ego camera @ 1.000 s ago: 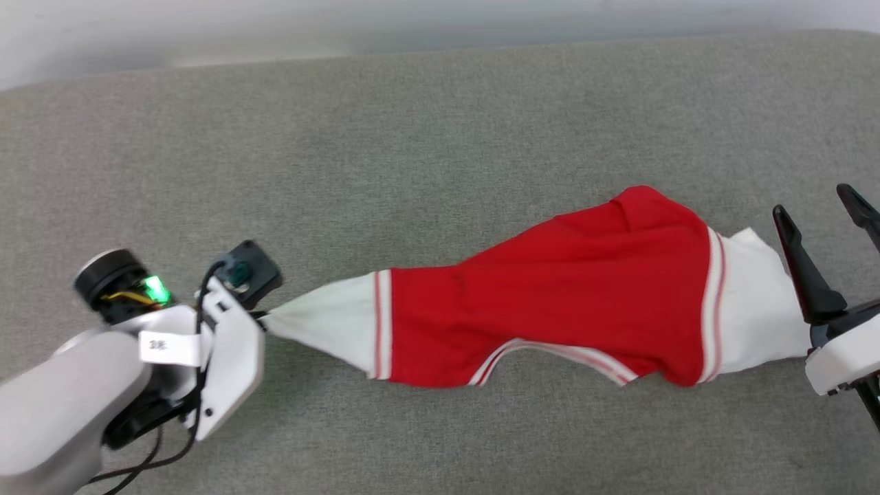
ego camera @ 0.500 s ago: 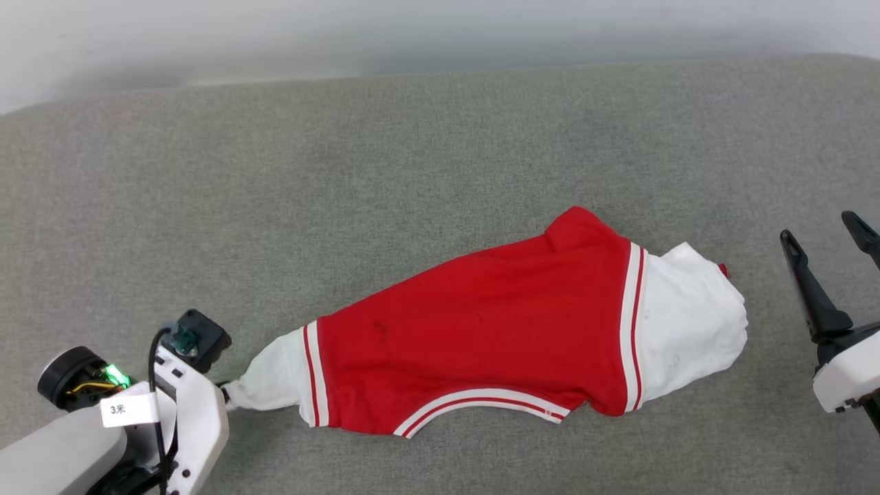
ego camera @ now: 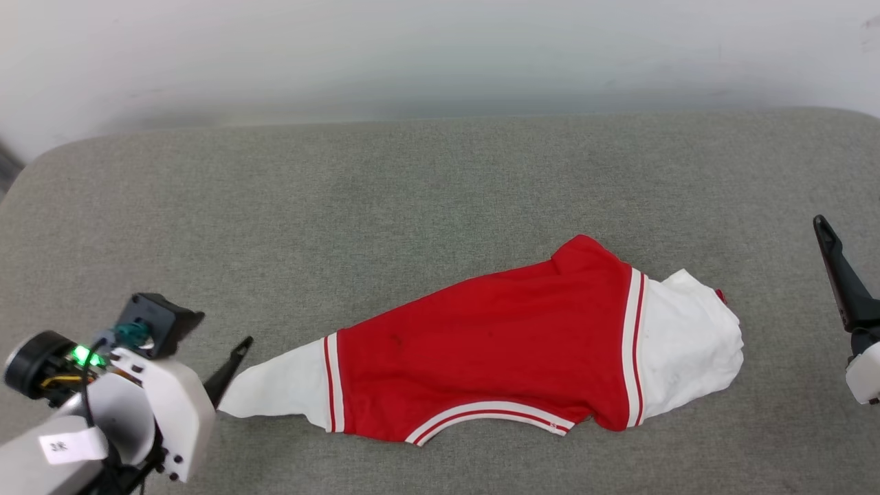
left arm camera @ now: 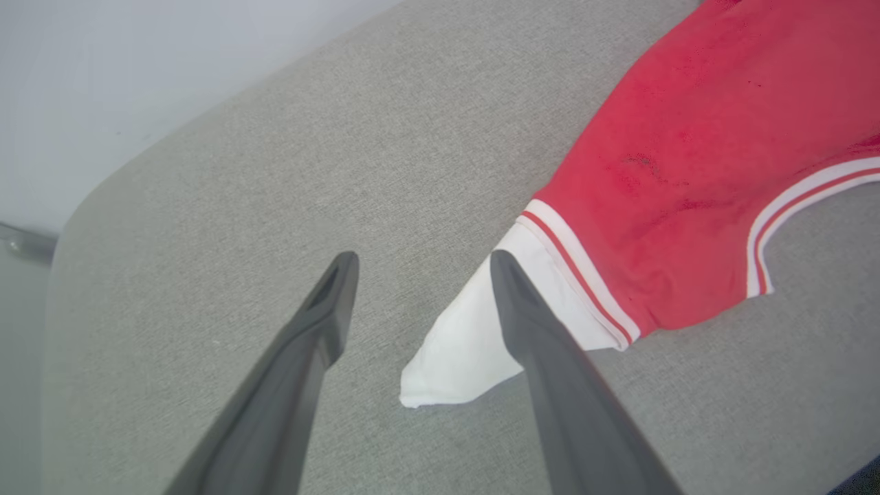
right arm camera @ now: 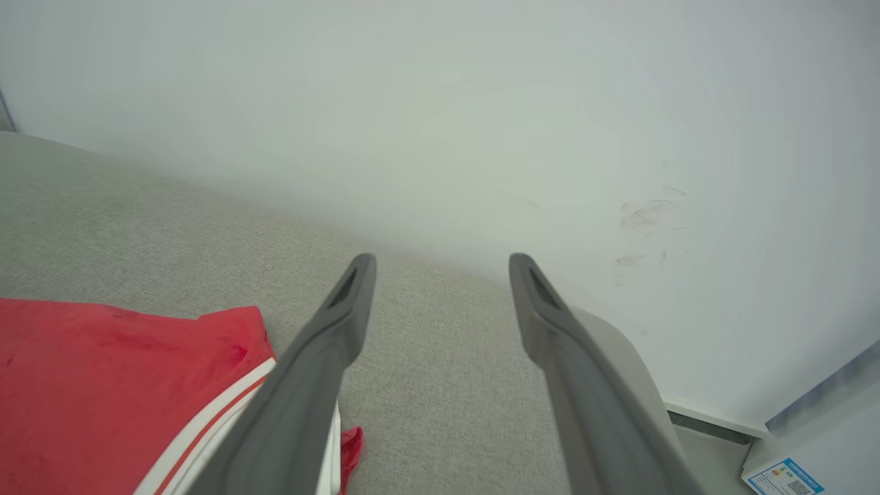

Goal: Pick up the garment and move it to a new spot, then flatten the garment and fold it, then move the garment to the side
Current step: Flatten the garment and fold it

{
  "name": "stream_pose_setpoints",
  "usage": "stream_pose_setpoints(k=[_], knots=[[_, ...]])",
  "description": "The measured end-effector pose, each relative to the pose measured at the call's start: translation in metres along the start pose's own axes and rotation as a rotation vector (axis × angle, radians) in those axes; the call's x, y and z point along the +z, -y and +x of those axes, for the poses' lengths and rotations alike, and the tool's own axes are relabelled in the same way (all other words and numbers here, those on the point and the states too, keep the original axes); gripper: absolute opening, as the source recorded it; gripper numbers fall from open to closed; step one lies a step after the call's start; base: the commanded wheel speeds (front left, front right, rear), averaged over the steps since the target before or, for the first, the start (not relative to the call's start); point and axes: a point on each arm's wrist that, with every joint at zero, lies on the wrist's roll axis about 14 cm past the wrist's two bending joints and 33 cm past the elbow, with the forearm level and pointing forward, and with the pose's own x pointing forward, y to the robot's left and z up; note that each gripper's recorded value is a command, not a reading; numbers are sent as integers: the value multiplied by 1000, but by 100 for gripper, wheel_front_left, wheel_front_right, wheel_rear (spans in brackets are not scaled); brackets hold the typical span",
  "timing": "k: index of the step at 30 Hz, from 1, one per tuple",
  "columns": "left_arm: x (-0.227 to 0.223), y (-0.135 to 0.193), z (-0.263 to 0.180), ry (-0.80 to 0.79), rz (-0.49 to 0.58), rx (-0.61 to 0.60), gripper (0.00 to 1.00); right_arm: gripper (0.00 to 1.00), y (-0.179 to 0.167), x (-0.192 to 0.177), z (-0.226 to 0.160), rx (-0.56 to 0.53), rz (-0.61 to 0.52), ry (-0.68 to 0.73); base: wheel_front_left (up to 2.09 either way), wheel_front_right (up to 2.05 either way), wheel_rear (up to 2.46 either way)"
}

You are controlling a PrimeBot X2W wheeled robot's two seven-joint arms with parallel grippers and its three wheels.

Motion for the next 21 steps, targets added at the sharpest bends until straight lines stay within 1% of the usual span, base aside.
stream_pose_setpoints(k=[5, 7, 13, 16, 21], knots=[[30, -24, -3, 71, 17, 59, 100, 100, -4, 5, 1, 11, -4, 9, 0, 0, 0], [37, -34, -1, 56, 23, 69, 100, 100, -7, 3, 2, 17, -1, 5, 0, 0, 0], [19, -35, 15, -151, 4, -12, 100, 100, -14, -6, 4, 32, 2, -17, 0, 0, 0], [-7, -25, 22, -305, 5, -84, 100, 100, -15, -12, 5, 34, 6, -30, 0, 0, 0], [-45, -9, 32, -498, 6, -174, 100, 100, -14, -19, 8, 30, 7, -49, 0, 0, 0]])
